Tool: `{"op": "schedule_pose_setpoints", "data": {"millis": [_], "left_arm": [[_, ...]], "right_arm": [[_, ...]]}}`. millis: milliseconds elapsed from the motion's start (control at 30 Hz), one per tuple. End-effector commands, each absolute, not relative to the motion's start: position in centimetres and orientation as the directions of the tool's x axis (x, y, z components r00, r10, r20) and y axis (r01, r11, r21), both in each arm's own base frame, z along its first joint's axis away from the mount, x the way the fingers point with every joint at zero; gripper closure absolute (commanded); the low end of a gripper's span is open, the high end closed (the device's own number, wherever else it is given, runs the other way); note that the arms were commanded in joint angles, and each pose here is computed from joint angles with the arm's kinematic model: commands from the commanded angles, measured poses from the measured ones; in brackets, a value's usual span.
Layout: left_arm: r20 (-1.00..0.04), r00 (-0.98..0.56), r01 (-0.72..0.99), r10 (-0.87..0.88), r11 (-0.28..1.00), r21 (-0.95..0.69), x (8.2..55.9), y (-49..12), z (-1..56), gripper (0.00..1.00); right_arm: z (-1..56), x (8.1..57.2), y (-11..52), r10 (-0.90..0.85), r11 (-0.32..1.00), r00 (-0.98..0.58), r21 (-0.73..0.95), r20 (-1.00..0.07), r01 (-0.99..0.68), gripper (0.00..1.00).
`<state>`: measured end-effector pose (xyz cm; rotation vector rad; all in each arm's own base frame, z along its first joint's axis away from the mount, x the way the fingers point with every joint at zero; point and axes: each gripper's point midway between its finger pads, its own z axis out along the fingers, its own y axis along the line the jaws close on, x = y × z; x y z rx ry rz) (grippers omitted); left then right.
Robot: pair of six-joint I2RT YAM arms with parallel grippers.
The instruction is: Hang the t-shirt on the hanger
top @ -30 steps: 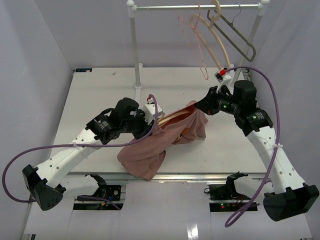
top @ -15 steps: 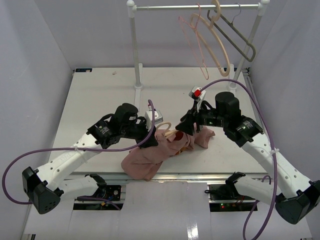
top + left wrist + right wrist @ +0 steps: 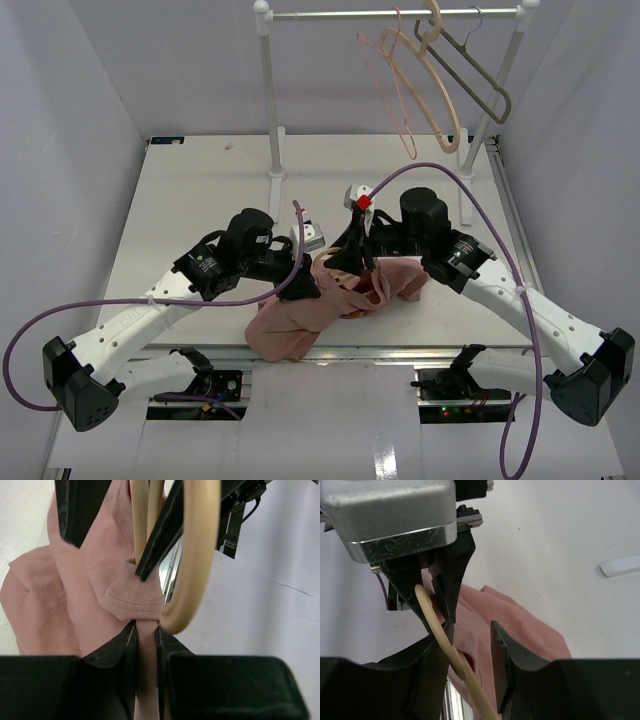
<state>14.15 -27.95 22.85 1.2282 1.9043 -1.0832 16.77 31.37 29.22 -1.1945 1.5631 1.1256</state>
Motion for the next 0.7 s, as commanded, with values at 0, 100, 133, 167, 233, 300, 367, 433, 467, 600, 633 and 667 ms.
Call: {"op": "schedule_pose_setpoints", "data": {"millis": [0, 100, 133, 167, 233, 300, 367, 433, 467, 600, 633, 667], "left_arm": [[-0.878, -0.333, 0.943, 0.344, 0.139, -0.304, 13.1, -28.8, 25.8, 1.0], [-0.877, -0.36, 0.929, 0.317, 0.211, -0.305, 13.9, -28.6, 27.0, 0.8], [-0.884, -0.353, 0.927, 0.306, 0.242, -0.287, 14.3, -28.3, 27.9, 0.64], [-0.891, -0.346, 0.926, 0.294, 0.262, -0.273, 14.6, -28.1, 28.5, 0.6], [-0.909, -0.325, 0.922, 0.261, 0.302, -0.242, 15.1, -27.5, 30.8, 0.52], [-0.927, -0.3, 0.899, 0.225, 0.392, -0.196, 16.2, -26.4, 33.0, 0.46], [-0.941, -0.279, 0.865, 0.191, 0.477, -0.159, 17.1, -25.1, 35.0, 0.4], [-0.951, -0.259, 0.83, 0.166, 0.541, -0.132, 17.7, -23.8, 36.7, 0.39], [-0.951, -0.261, 0.806, 0.166, 0.58, -0.12, 18.1, -23.0, 36.7, 0.39], [-0.943, -0.283, 0.693, 0.178, 0.717, -0.072, 19.4, -19.9, 35.2, 0.39], [-0.937, -0.295, 0.674, 0.187, 0.736, -0.066, 19.5, -19.4, 34.4, 0.39], [-0.934, -0.302, 0.657, 0.189, 0.751, -0.061, 19.5, -18.8, 33.8, 0.39]], "right_arm": [[31.4, 17.3, 32.8, -0.092, 0.126, -0.118, 0.106, -0.989, -0.986, 0.79], [32.5, 17.4, 32.0, -0.049, 0.171, -0.117, 0.107, -0.992, -0.979, 0.92], [33.4, 17.4, 31.3, -0.029, 0.208, -0.107, 0.099, -0.994, -0.973, 0.92], [34.2, 17.7, 30.6, -0.014, 0.25, -0.095, 0.088, -0.995, -0.964, 0.92], [35.0, 18.2, 29.4, -0.004, 0.325, -0.088, 0.082, -0.996, -0.942, 0.92], [35.4, 18.5, 28.2, -0.014, 0.379, -0.095, 0.083, -0.995, -0.922, 0.92], [35.8, 18.7, 27.2, -0.016, 0.425, -0.103, 0.086, -0.995, -0.901, 0.92], [36.5, 18.8, 26.4, -0.002, 0.455, -0.106, 0.093, -0.994, -0.886, 0.92], [37.1, 18.8, 26.1, 0.004, 0.465, -0.105, 0.095, -0.994, -0.88, 0.92], [39.9, 18.7, 25.2, 0.03, 0.497, -0.087, 0.091, -0.996, -0.863, 0.92], [40.6, 18.7, 25.0, 0.037, 0.5, -0.082, 0.09, -0.996, -0.861, 0.92], [41.4, 18.5, 24.8, 0.046, 0.501, -0.077, 0.089, -0.996, -0.861, 0.92]]}}
